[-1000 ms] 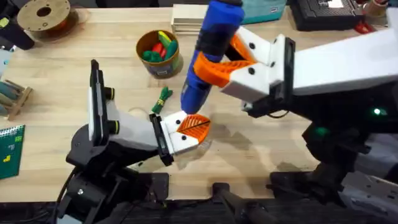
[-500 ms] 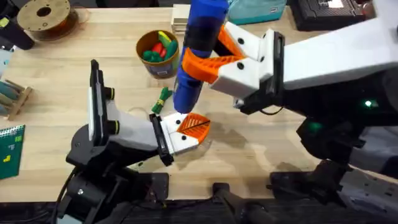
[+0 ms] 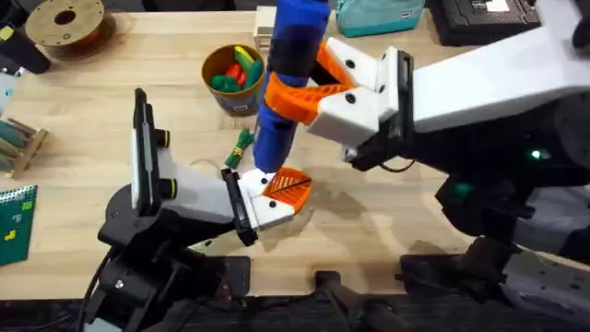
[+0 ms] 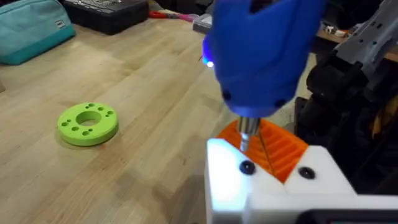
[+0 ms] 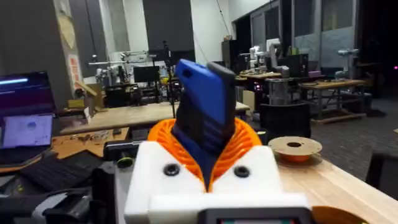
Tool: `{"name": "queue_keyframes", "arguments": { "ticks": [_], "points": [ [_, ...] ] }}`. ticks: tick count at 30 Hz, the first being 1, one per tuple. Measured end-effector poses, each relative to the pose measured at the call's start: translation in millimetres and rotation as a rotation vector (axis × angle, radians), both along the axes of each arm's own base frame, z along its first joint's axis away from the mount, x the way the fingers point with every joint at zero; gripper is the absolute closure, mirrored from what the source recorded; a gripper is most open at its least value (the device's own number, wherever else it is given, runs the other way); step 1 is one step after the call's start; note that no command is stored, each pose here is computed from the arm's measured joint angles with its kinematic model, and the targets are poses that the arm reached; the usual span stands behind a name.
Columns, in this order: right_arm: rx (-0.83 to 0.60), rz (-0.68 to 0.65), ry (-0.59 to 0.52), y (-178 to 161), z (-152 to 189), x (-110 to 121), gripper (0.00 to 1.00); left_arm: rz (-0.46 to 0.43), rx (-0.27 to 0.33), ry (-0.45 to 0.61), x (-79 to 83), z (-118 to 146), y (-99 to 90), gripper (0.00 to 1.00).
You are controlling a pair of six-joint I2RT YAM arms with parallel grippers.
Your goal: Pick up the gripper from the table and insert it into the empty holder that is missing its gripper. Then pick up a screw, insert it into the mounting hole, and use the screwdriver to tighten it. Finally, clean up the table by picking up the vegetable and placing it into the bucket.
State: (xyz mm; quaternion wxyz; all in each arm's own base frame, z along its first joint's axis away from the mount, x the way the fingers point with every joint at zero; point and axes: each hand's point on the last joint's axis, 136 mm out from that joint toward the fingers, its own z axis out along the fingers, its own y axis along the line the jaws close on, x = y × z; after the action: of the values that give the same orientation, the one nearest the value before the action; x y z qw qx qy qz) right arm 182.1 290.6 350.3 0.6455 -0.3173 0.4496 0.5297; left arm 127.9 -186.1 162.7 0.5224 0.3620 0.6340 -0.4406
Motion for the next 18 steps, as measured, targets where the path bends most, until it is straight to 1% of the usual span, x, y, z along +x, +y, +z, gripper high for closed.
{"name": "queue_keyframes", "arguments": {
  "ticks": [18],
  "points": [
    [0.003,0.008,0.051,2.0,-4.5,4.1,0.968,0.000,0.000,0.000,0.0,0.0,0.0,0.996]
  ]
}}
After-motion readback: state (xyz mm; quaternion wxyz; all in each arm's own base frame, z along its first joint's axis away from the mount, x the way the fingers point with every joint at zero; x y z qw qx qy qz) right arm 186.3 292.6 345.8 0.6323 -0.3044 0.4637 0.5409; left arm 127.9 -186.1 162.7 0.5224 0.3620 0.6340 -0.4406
